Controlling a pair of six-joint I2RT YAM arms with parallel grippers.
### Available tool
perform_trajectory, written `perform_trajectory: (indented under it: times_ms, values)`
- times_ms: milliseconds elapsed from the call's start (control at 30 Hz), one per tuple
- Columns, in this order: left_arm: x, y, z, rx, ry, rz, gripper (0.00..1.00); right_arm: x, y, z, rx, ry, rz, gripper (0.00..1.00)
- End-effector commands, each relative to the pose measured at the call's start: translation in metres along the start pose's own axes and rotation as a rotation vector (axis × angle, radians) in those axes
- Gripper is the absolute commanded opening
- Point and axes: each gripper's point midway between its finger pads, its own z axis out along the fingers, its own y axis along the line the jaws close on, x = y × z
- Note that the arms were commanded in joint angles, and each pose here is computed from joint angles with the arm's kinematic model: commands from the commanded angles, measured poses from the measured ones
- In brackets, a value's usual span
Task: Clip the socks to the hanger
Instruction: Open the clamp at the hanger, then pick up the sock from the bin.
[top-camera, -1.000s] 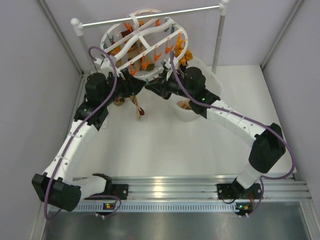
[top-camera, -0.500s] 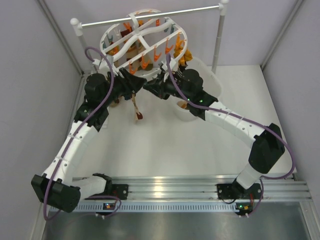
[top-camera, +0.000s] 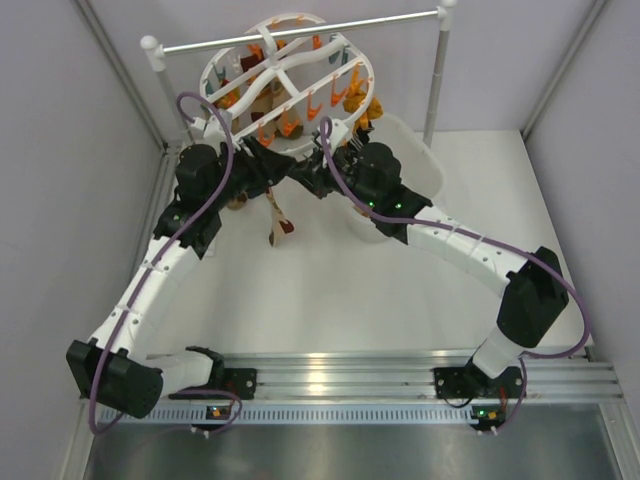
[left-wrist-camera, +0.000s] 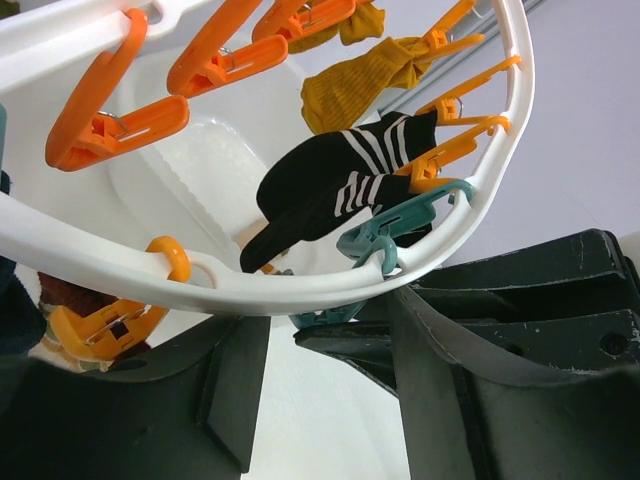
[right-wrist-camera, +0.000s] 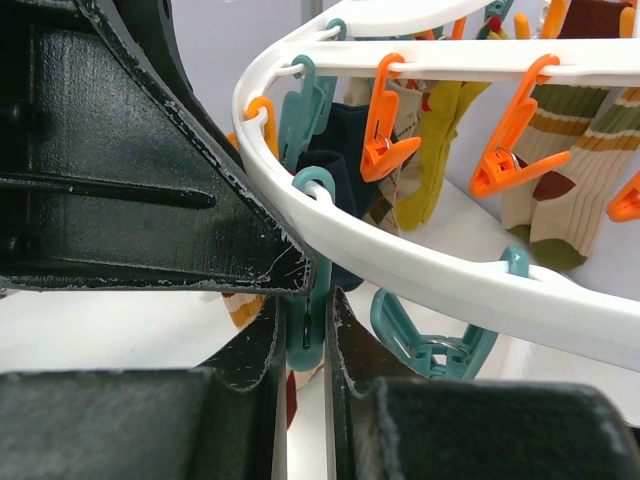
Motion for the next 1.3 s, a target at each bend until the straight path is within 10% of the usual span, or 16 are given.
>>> perform_trajectory:
  times_ms: [0,267,467,633,933,1267]
  values:
    - [-0.025,-0.008,0.007,0.011,-0.089,0.010,0.55,-0.023,0.022,0.003,-0.054,-0.071,-0.038,0.00]
    - [-0.030,-0.003,0.011,-0.011,-0.116,0.004,0.51,-0.024,0.026,0.005,-0.056,-0.071,-0.043,0.00]
    - [-0.031,0.001,0.011,-0.023,-0.127,-0.001,0.25,-0.019,0.031,0.004,-0.072,-0.052,-0.040,0.00]
    - [-0.029,0.008,0.011,-0.048,-0.115,-0.011,0.10,-0.014,0.025,-0.003,-0.053,-0.013,-0.027,0.35]
    - [-0.029,0.012,0.010,-0.046,-0.107,0.001,0.00,0.000,-0.046,-0.075,0.061,0.092,0.149,0.65]
    - [-0.032,0.012,0.016,-0.038,-0.109,0.015,0.00,0.079,-0.178,-0.149,0.426,0.322,0.276,0.68]
